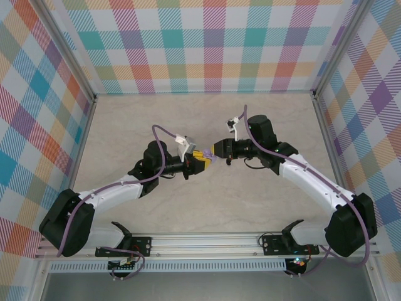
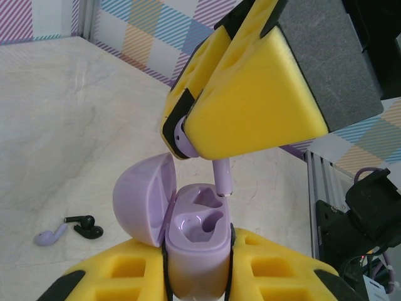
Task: Insert the wireless bluetooth earbuds into the charging case
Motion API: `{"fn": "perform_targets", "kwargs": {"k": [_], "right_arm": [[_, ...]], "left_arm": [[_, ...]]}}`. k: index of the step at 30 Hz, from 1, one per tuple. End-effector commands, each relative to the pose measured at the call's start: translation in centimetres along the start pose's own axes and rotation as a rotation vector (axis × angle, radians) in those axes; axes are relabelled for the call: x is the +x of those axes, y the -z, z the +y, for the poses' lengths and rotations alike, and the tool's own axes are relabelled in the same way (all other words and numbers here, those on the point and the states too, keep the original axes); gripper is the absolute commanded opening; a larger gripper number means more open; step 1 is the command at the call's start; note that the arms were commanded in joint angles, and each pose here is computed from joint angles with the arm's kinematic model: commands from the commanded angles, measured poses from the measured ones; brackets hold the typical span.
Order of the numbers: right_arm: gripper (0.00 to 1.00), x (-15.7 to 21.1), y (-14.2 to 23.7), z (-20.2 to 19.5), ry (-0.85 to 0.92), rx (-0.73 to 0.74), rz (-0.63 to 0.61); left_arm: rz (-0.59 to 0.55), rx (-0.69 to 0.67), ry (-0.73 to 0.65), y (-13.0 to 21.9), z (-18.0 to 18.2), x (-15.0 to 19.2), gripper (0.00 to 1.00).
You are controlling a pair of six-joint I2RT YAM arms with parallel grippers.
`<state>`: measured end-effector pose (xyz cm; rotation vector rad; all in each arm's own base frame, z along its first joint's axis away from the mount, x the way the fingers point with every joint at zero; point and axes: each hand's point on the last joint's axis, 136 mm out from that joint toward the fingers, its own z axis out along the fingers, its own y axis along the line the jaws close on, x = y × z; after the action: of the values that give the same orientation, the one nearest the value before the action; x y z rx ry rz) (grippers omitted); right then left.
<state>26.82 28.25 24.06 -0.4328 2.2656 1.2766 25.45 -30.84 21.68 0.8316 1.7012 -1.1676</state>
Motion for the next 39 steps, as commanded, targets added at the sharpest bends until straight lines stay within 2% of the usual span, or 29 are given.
{"fn": "perform_targets", "kwargs": {"k": [1,39], "right_arm": [[0.26,-0.7,-0.1,0.6,0.031,-0.009,-0.010],[0.26,0.4,-2.0,-0.8,0.042,0.095,0.038]], "left_arm": [[-0.049,0.041,-0.039,0.0,-1.3,-1.8,0.22],[-0.047,0.006,0.012,-0.5,-0.4,-1.9,0.22]]}}
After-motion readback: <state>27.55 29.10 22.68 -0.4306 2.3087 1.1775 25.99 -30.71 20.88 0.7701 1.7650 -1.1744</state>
